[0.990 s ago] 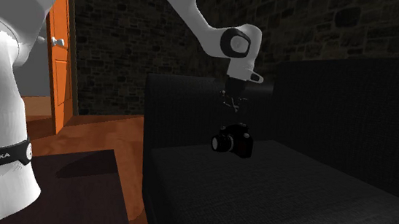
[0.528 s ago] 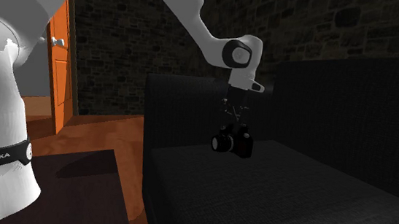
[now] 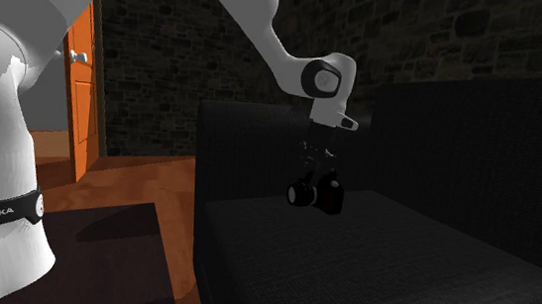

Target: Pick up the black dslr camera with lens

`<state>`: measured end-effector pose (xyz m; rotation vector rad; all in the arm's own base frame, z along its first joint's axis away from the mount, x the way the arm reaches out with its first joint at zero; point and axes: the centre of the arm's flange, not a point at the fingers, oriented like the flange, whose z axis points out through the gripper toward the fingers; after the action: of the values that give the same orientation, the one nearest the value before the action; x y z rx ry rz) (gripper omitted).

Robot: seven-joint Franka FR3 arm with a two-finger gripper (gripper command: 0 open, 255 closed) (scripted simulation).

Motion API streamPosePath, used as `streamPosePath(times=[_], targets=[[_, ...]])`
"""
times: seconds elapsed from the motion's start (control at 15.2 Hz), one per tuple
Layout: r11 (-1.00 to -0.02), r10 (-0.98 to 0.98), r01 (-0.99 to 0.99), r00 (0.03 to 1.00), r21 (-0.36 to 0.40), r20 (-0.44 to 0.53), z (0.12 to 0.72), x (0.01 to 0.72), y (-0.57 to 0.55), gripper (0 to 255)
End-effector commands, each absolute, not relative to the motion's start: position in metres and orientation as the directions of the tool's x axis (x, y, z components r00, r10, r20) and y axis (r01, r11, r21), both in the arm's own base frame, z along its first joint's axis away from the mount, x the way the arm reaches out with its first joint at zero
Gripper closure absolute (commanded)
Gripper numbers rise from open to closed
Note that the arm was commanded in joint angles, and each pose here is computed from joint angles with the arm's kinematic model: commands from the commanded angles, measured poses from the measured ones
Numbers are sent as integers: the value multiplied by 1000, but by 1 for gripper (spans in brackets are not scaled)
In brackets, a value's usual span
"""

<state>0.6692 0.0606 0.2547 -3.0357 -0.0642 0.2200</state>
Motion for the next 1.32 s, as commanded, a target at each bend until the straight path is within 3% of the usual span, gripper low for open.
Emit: streamPosePath(times=[0.0,1.25], targets=[[-994,48,34,989,-99,-142,254,669,60,255],[-994,48,34,989,-99,-142,334,669,60,255]])
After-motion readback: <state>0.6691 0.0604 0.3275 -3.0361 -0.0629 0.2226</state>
